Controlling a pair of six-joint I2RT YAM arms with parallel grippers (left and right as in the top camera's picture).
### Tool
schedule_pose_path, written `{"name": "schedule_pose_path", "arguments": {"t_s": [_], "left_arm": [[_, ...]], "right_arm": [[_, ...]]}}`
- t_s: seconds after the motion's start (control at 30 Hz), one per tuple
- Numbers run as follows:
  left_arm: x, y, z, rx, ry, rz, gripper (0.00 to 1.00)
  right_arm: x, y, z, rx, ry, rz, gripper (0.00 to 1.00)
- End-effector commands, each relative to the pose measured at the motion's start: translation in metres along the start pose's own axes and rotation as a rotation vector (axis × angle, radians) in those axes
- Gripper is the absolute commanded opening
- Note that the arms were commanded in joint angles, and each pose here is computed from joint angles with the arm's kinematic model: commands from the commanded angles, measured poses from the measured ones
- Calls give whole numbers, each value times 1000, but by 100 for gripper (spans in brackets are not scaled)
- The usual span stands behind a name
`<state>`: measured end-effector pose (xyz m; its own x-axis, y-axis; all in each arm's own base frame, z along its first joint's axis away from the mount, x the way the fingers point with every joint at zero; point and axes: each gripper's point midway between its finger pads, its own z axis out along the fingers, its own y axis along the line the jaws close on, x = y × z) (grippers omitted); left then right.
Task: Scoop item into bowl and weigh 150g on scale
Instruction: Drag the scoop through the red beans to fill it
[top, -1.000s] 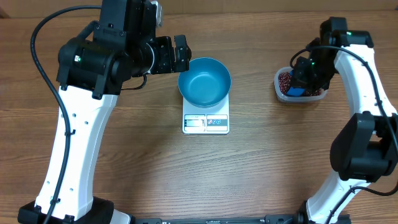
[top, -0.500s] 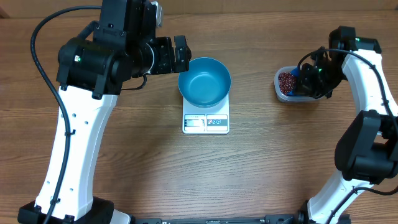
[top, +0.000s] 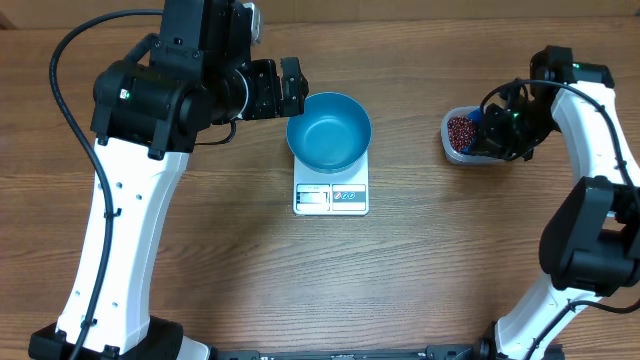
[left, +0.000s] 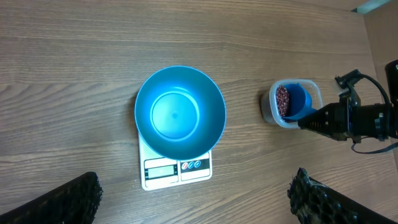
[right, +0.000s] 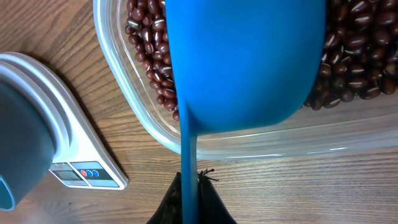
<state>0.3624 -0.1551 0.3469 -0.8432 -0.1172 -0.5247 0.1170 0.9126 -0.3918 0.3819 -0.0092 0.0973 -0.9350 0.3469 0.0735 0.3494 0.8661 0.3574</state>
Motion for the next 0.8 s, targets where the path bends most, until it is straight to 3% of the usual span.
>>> {"name": "schedule_pose_path", "arguments": {"t_s": [0.0,0.77], "left_arm": [[-2,-3,-1,15,-1,17,99],[1,-1,-1,10,13,14,100]], "right_arm": [[-1,-9,5,-26,16,50,4],[3,-2,-3,-162,44,87,4]]}}
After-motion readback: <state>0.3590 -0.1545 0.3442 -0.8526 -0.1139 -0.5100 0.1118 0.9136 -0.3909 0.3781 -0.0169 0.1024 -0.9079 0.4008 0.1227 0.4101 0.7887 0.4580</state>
